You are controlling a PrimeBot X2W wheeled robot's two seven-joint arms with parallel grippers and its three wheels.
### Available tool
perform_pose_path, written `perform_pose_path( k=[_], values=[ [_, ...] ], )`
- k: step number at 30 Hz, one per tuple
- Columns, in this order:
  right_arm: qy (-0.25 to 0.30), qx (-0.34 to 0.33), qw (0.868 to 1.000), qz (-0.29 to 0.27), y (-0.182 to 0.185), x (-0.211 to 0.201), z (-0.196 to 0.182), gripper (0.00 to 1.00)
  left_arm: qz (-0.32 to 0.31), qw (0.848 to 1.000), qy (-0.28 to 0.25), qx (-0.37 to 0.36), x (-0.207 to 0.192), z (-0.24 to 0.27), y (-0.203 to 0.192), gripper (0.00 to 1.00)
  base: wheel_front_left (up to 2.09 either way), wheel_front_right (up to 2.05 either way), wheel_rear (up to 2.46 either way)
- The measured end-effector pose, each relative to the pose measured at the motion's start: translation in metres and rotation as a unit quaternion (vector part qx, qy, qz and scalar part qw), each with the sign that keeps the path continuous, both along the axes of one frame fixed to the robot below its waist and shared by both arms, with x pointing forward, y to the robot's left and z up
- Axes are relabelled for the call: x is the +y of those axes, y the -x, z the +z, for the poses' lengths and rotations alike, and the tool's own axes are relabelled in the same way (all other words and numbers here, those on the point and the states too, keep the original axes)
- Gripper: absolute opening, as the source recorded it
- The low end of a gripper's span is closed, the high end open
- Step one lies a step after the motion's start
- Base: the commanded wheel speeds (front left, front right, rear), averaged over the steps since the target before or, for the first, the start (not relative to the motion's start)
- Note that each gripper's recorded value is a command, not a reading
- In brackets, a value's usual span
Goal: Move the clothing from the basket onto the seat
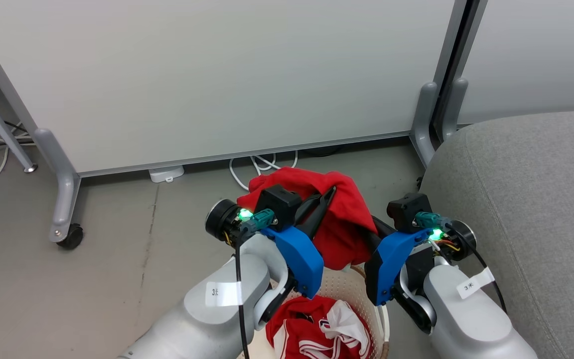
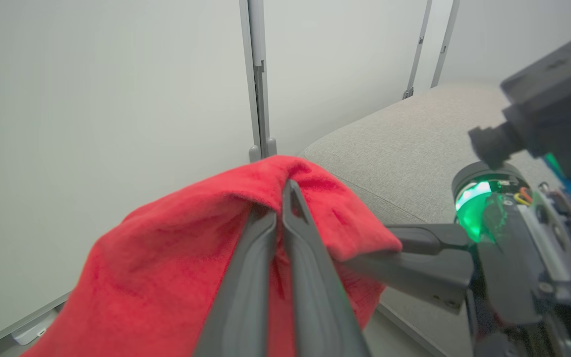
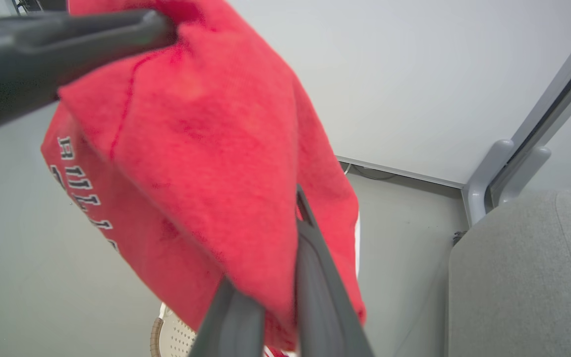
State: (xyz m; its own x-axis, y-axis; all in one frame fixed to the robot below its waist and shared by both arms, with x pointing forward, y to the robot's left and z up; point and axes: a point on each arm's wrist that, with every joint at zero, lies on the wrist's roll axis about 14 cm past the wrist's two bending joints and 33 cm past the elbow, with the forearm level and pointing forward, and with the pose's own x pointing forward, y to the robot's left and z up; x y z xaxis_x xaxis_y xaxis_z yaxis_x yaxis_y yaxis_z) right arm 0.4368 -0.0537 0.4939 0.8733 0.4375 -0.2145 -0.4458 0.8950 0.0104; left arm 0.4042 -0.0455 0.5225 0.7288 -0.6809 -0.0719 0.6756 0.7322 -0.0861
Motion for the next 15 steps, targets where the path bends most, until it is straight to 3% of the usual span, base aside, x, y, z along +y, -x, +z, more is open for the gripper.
perform_pose_path(
  k=[14,15],
  values=[
    [-0.004,-0.005,1.0,-0.012,-0.001,-0.011,0.002,0.0,-0.003,1.0,0.004,0.003,-0.005,0.0,-0.002,0.03,0.0,0.0,0.0],
    [-0.005,-0.005,1.0,-0.014,-0.001,-0.012,0.002,0.0,-0.004,1.0,0.005,0.006,-0.005,-0.001,-0.001,0.45,0.0,0.0,0.0]
  ],
)
